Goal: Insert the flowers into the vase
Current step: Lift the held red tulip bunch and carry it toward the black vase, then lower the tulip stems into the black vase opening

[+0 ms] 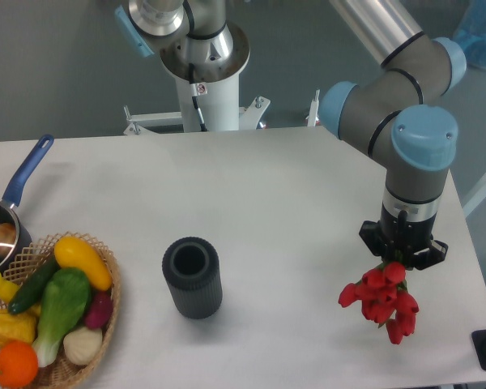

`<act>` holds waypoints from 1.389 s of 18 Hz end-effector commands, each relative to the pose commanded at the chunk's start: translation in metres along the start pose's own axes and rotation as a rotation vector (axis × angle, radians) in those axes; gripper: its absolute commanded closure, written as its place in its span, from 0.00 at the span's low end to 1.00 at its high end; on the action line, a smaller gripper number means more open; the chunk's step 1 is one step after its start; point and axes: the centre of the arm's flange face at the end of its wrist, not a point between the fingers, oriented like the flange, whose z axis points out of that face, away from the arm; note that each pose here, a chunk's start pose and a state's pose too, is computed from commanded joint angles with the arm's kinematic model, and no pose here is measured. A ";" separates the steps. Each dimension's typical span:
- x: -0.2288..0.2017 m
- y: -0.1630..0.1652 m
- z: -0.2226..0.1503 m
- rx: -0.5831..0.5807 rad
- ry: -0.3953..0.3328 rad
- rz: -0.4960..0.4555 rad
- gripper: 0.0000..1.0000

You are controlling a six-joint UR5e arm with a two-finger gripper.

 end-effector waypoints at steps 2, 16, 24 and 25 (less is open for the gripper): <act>0.005 -0.006 -0.004 0.006 -0.002 0.003 1.00; 0.097 -0.068 -0.153 0.670 0.071 -0.073 1.00; 0.106 -0.075 -0.187 1.098 0.343 0.007 1.00; 0.109 -0.077 -0.190 1.126 0.367 0.017 1.00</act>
